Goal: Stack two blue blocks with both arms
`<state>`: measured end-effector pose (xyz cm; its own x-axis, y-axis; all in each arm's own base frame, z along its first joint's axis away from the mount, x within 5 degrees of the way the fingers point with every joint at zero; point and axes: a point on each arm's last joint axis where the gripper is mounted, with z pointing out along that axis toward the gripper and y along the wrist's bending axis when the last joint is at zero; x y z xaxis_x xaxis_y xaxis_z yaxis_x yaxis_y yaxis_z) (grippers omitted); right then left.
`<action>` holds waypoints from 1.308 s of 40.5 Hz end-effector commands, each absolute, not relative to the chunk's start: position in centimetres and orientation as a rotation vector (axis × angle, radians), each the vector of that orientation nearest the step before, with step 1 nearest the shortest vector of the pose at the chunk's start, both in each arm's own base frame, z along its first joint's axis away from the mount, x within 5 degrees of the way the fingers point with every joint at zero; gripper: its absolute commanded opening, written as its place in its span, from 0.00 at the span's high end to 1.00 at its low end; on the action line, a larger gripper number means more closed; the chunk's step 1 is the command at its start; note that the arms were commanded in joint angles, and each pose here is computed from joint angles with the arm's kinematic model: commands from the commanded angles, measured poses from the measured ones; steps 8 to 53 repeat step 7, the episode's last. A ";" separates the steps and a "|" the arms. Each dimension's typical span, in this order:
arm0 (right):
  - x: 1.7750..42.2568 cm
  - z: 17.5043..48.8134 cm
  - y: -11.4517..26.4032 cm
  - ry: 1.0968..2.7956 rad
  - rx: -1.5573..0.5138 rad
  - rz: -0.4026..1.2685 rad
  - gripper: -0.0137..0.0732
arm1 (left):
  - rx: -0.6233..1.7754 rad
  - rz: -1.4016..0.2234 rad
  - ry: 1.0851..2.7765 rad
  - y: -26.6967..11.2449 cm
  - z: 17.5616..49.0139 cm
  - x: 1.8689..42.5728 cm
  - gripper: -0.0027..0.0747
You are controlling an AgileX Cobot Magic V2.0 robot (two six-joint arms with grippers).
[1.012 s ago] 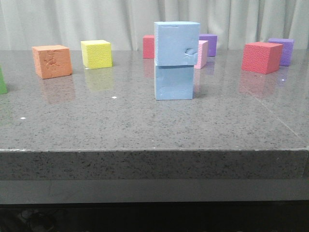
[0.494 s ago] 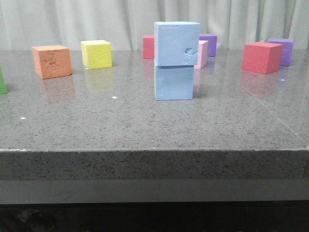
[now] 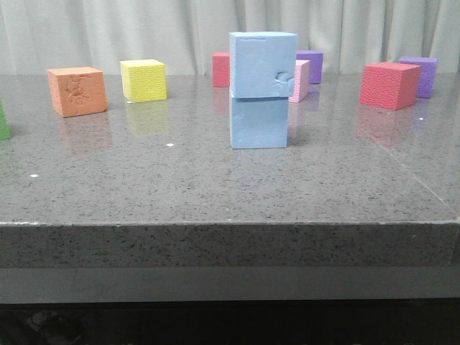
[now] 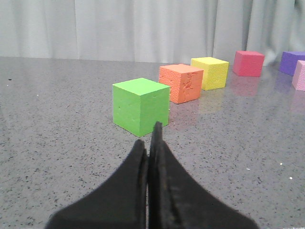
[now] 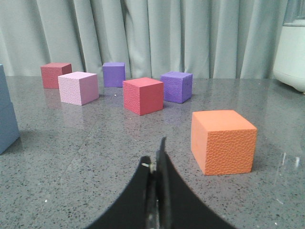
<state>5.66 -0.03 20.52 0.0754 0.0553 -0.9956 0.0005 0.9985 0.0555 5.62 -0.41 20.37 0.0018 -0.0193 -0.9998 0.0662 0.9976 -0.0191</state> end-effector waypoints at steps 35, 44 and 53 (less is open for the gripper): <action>5.4 21.4 0.0 1.388 0.042 0.038 0.92 | 0.022 -0.080 1.498 -0.4 20.0 5.6 0.99; 5.4 21.4 0.0 1.388 0.042 0.038 0.92 | 0.022 -0.080 1.498 -0.4 20.0 5.6 0.99; 5.4 21.4 0.0 1.388 0.042 0.038 0.92 | 0.022 -0.080 1.498 -0.4 20.0 5.6 0.99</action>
